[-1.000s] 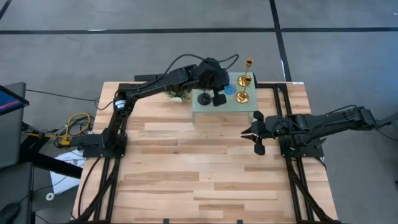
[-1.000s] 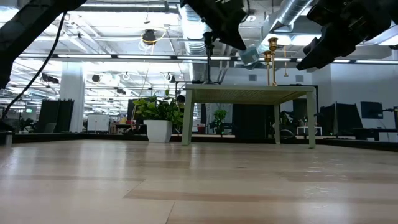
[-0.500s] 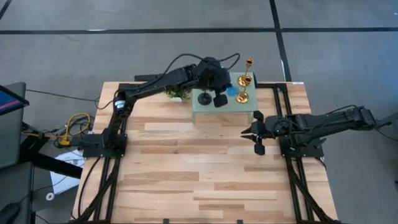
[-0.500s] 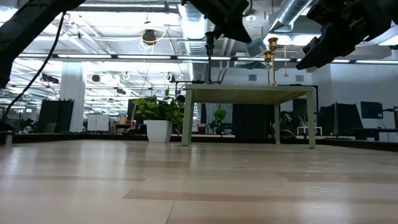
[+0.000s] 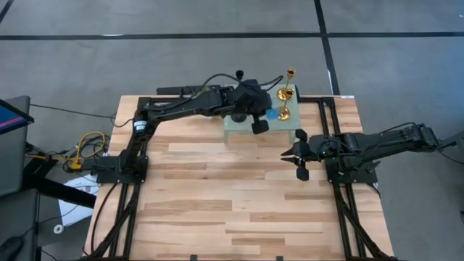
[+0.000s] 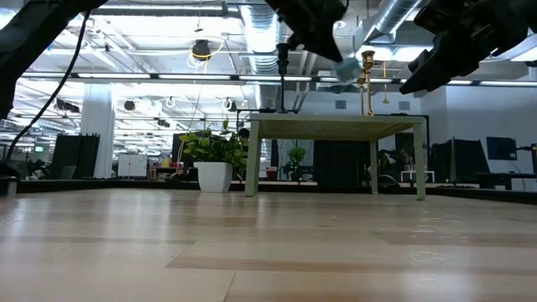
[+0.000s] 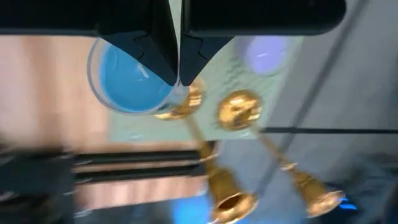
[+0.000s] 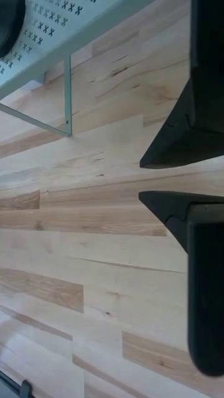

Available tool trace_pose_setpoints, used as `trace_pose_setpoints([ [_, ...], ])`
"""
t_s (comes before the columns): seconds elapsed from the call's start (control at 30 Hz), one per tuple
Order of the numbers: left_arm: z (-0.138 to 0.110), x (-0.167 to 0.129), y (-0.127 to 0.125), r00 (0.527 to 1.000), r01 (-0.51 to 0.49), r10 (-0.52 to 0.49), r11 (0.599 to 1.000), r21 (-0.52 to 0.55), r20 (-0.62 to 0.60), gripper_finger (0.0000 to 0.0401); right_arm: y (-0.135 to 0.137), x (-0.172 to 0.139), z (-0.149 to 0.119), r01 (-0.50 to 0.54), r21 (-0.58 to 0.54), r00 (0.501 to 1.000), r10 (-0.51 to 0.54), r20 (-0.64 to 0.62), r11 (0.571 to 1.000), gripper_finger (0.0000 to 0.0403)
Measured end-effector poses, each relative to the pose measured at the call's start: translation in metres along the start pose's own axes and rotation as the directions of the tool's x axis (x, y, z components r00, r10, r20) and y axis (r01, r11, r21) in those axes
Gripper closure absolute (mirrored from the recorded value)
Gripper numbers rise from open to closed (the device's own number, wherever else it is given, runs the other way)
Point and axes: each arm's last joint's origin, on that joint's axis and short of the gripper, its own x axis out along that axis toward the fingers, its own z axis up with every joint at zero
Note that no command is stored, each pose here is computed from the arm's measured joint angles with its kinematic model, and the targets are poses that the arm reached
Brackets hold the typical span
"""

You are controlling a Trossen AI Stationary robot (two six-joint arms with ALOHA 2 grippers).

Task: Pick & Place candle stick holders
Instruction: Align the blue scented candle with the violet scented candle on the shelf

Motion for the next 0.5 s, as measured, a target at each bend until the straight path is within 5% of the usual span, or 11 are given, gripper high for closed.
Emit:
trace_pose_setpoints([
  [0.2,-0.015,0.012,-0.004,0.988,-0.140,0.141,0.990,0.025,-0.061,0.0395,0.000,0.000,0.000,0.000,0.001,1.000,0.000,0.000,1.000,0.0342],
  [0.5,-0.016,0.015,-0.019,0.993,-0.101,0.100,0.995,0.000,-0.054,0.0395,0.000,0.000,0.000,0.000,-0.001,1.000,0.000,-0.004,1.000,0.0342],
])
